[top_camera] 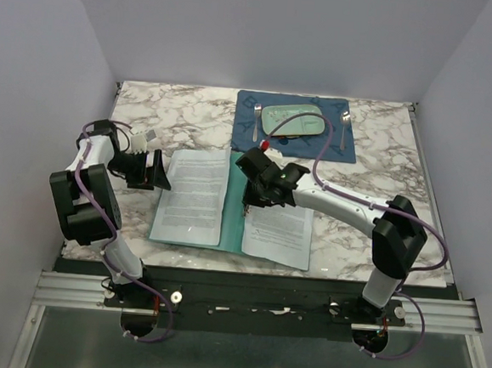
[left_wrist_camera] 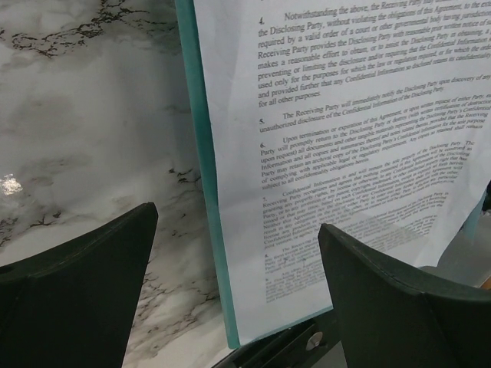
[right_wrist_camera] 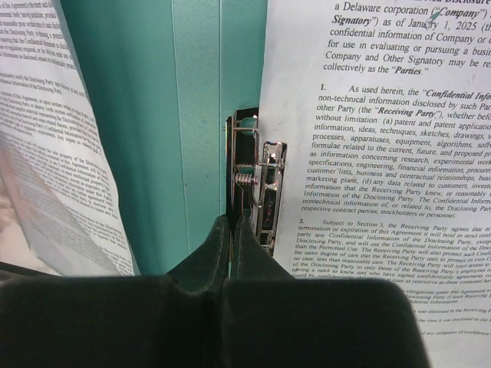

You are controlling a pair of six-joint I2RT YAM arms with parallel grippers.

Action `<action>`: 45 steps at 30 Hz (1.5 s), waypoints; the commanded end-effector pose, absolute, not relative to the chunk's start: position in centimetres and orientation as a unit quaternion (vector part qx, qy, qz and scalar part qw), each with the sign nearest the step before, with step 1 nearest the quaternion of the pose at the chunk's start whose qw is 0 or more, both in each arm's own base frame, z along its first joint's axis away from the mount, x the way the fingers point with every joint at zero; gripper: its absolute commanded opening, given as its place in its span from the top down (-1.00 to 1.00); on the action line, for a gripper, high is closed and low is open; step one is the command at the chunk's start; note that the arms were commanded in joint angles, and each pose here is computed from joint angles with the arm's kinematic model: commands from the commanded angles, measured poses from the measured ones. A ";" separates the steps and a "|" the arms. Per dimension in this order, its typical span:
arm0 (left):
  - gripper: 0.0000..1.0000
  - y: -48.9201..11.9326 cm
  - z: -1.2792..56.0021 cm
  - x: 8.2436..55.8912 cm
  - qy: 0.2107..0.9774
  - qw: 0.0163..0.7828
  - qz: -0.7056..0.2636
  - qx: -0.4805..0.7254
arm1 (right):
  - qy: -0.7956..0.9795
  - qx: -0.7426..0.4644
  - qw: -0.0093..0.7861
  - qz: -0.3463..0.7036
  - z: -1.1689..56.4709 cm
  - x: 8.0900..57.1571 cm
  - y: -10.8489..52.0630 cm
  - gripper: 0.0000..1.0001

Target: Put the files into the folder

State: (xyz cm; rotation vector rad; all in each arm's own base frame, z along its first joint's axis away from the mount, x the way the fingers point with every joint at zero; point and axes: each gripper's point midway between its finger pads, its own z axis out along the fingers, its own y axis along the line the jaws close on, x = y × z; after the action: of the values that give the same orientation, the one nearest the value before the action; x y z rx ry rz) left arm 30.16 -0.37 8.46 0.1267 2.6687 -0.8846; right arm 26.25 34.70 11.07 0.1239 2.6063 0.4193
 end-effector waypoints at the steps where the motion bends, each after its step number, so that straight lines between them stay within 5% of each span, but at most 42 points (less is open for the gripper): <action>1: -0.98 0.0 8.7 30.6 0.932 0.172 -0.312 0.066 | 0.943 0.063 0.266 0.192 12.6 27.0 35.0 0.99; 29: -0.98 -1.2 9.6 31.3 0.899 0.203 -0.378 0.082 | 0.912 0.091 0.257 0.307 15.1 27.2 35.1 0.99; 45: -0.97 -6.1 14.0 29.4 0.827 0.222 -0.513 0.051 | 0.906 0.093 0.244 0.333 14.6 27.4 36.5 0.99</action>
State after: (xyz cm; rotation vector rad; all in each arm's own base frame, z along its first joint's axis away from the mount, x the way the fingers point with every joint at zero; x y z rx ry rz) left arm 29.46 -4.73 10.83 0.1254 2.3987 -1.3273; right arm 26.78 35.02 13.35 0.2399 2.5220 0.8086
